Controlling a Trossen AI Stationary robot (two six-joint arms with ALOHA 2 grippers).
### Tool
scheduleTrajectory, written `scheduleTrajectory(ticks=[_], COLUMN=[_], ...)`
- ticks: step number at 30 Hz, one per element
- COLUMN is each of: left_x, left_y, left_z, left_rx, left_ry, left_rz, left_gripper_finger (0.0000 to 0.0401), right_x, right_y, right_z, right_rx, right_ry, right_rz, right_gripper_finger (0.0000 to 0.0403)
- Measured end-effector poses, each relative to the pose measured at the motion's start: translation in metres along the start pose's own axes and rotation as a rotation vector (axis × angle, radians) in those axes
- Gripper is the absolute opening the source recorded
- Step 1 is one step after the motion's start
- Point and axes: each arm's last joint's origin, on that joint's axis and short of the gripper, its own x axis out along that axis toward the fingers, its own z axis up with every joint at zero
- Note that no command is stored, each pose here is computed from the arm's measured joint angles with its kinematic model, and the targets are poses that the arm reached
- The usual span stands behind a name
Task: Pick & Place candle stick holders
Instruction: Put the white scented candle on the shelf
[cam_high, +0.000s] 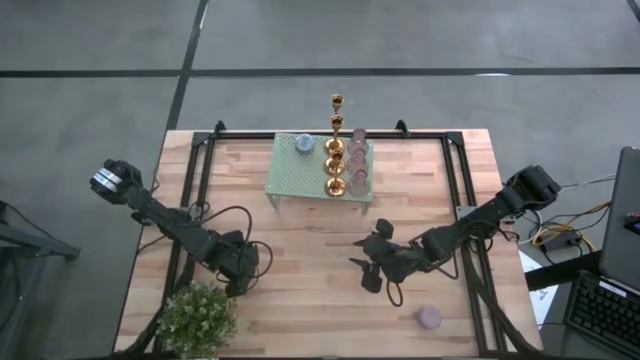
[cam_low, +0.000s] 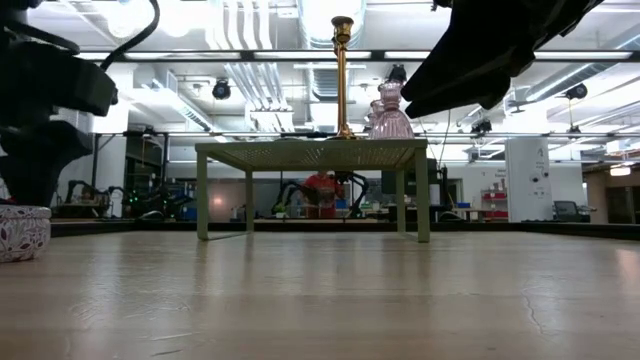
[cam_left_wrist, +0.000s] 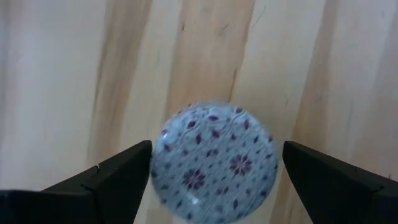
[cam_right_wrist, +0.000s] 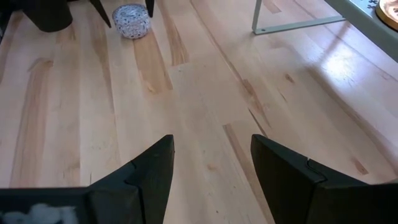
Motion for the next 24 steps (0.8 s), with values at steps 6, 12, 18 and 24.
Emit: scheduleTrajectory(ticks=[6, 12, 18, 24], left_x=[0.0064, 0.0089, 0.0088, 0.0088], left_y=[0.0031, 0.005, 0.0038, 0.0027], left_z=[-0.0041, -0.0066, -0.0054, -0.0042], left_rx=[-0.021, -0.041, -0.043, -0.044], left_ry=[0.004, 0.016, 0.003, -0.009], left_rz=[-0.003, -0.001, -0.013, -0.026], left_gripper_finger=[0.0357, 0.0331, 0.0303, 0.0309], right_x=[-0.0001, -0.0001, 0.0, 0.0001], right_y=[0.0001, 0.0001, -0.0001, -0.0001], right_z=[0.0, 0.0, 0.0001, 0.0002], right_rx=[0.0, 0.0, 0.0, 0.001], right_ry=[-0.001, -0.001, -0.002, -0.002], right_rz=[0.0, -0.001, -0.003, -0.003], right_gripper_finger=[0.0205, 0.0205, 0.0205, 0.0205])
